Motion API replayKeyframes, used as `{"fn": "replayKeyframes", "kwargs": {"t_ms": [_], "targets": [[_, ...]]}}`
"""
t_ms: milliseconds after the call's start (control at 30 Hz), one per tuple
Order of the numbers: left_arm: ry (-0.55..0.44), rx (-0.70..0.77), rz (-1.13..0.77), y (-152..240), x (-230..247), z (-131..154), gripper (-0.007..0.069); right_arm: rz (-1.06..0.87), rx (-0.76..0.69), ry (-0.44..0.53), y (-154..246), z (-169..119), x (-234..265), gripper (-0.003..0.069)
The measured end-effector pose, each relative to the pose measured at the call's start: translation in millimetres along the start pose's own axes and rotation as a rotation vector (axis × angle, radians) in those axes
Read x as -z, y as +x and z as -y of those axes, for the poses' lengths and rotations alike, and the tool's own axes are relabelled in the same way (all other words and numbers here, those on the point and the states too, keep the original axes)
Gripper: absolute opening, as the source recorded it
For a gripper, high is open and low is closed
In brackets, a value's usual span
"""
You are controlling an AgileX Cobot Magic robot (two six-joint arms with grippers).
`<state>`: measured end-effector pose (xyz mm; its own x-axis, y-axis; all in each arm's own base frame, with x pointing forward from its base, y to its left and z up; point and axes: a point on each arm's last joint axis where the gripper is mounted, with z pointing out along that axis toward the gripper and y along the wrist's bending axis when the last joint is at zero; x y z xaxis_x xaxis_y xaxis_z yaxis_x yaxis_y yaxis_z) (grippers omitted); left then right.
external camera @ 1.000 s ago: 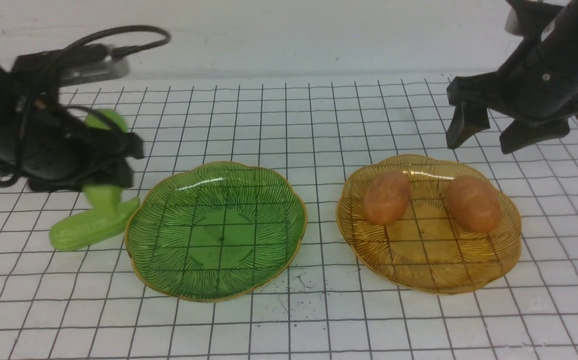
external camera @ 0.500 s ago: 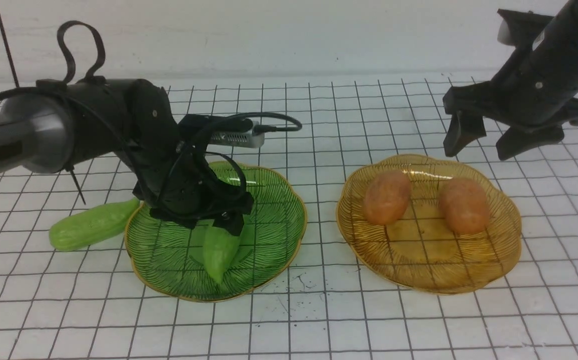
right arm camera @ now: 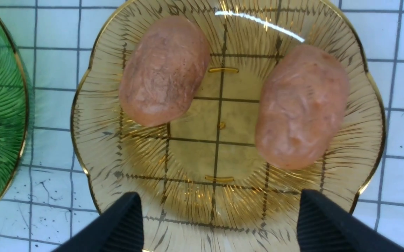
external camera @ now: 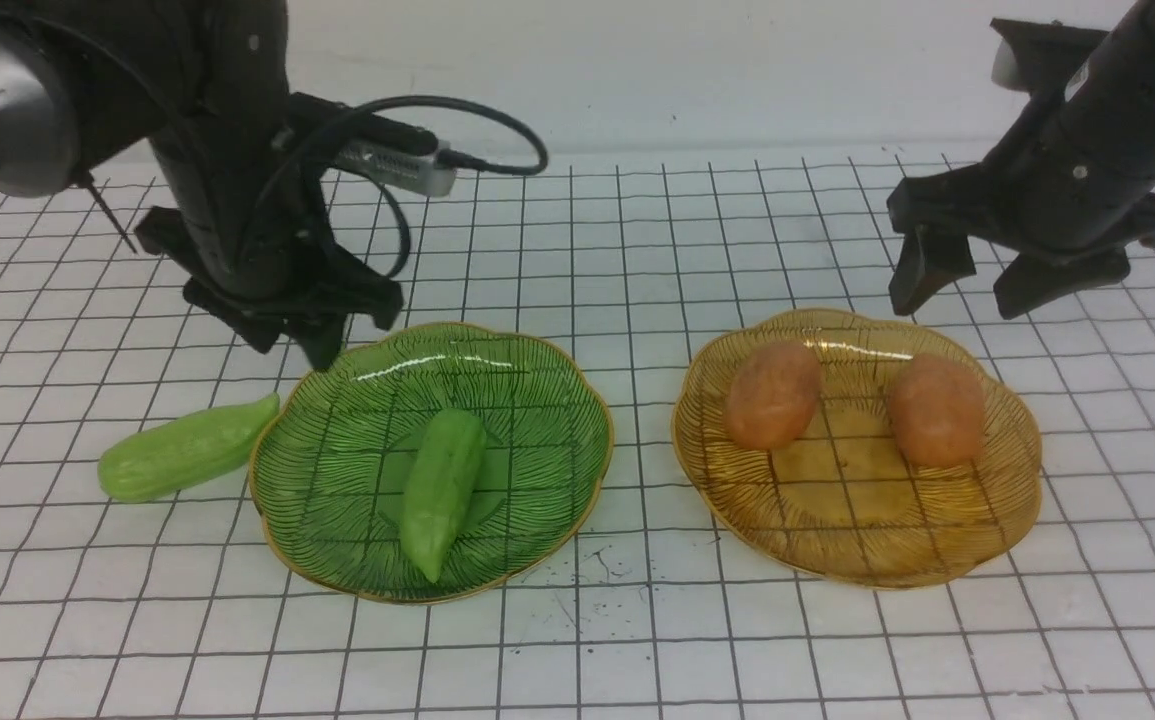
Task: Put different types of vegetables on the plate.
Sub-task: 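Put the green cucumber next to the left plate into that plate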
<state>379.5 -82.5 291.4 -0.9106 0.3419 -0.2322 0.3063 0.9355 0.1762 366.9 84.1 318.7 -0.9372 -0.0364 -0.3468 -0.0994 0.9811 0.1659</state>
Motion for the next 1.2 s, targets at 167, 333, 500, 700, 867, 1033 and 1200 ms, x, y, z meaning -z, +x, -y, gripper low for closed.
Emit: {"fn": "replayKeyframes", "kwargs": {"t_ms": [167, 333, 500, 700, 867, 1033, 1200], "targets": [[0.004, 0.073, -0.076, 19.9, -16.6, -49.1, 0.0008, -0.006, 0.002, 0.006, -0.4, 0.7, -2.7, 0.0534], [0.025, 0.232, -0.128, 43.9, -30.6, -96.9, -0.0003, -0.029, 0.001, 0.014, -1.6, 2.3, -13.3, 0.0534], [0.024, 0.285, -0.128, 46.1, -38.2, -106.6, 0.0078, -0.050, -0.001, 0.017, -2.3, 3.3, -22.2, 0.0534], [0.055, 0.153, -0.123, 31.9, -67.1, -90.8, 0.0288, -0.061, -0.001, 0.020, -2.6, 3.9, -26.8, 0.0534], [0.078, -0.119, -0.181, 28.1, -96.9, -80.0, 0.0471, -0.062, -0.002, 0.019, -2.6, 3.9, -27.4, 0.0534], [0.048, -0.244, -0.156, 22.8, -119.6, -82.6, 0.0569, -0.062, -0.002, 0.019, -2.6, 3.9, -27.4, 0.0534], [0.024, -0.259, -0.125, 18.6, -131.9, -83.8, 0.0573, -0.063, -0.002, 0.018, -2.6, 3.8, -27.4, 0.0534]]}}
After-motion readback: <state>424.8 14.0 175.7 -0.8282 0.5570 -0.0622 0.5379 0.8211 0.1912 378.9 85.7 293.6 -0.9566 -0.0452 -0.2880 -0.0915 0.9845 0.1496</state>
